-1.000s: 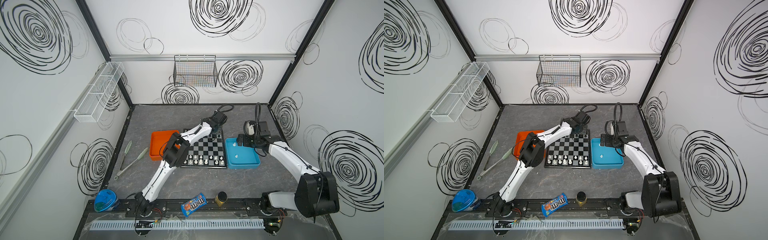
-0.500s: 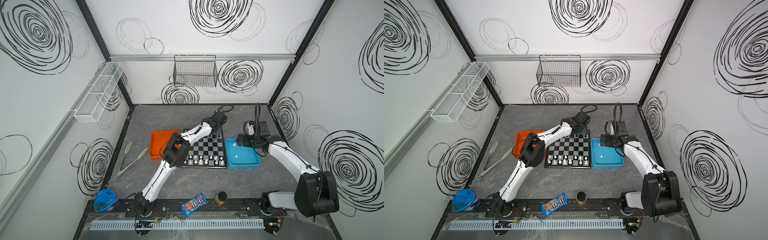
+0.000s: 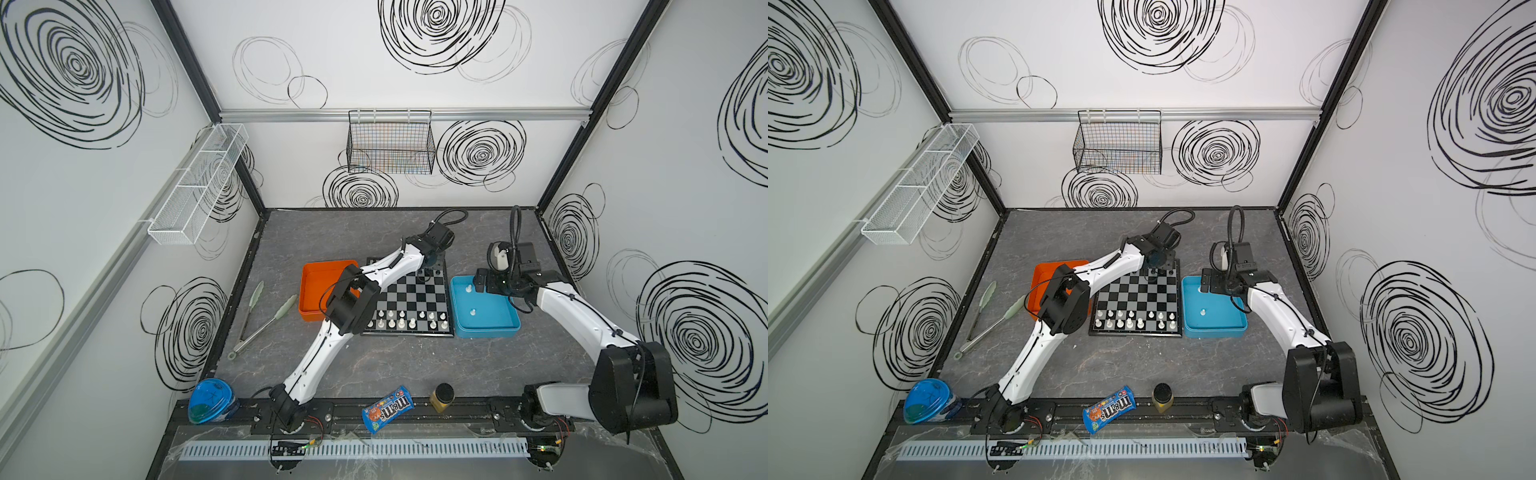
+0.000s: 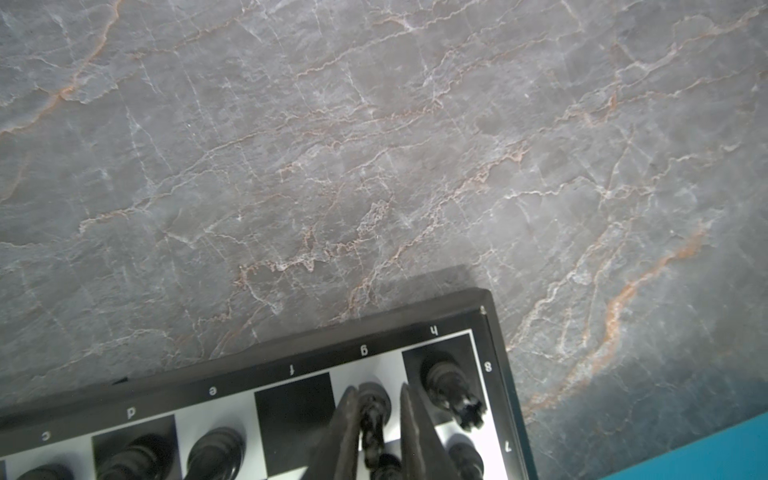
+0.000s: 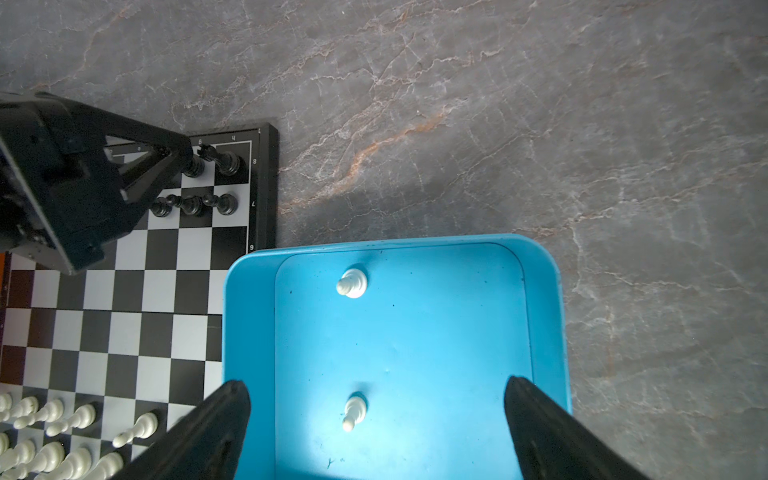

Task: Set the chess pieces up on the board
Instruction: 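Lower the black pawn onto an empty square near the board's far corner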

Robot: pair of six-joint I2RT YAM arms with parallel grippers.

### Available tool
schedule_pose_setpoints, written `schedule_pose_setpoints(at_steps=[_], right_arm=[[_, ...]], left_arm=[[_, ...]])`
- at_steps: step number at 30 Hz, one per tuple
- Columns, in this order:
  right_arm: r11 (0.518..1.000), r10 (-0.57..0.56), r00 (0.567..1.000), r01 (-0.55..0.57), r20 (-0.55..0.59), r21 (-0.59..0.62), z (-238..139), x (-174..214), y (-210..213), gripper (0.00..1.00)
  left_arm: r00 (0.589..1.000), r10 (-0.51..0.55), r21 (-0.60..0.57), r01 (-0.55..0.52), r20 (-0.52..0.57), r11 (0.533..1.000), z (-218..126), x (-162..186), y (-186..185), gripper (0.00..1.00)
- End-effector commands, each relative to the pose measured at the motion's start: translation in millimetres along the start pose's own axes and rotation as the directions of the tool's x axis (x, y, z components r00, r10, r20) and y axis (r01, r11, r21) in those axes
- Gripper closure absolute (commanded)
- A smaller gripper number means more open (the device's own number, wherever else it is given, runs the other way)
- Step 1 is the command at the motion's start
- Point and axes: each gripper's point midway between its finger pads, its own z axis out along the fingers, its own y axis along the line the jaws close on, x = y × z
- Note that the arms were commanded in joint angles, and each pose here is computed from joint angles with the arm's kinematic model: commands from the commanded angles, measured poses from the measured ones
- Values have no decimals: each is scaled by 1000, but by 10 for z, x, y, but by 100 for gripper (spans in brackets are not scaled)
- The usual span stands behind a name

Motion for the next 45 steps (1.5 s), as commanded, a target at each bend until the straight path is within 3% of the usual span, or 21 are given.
schedule_pose_setpoints(at_steps=[1, 45], right_arm=[[1000, -7, 1000, 7, -8, 6, 33, 31, -26, 0], [1000, -6, 1000, 5, -21, -4, 73, 44, -16, 0]], left_arm=[[999, -21, 34, 20, 39, 999, 12, -117, -107, 77], [999, -34, -12, 34, -16, 999, 82, 60, 116, 76]])
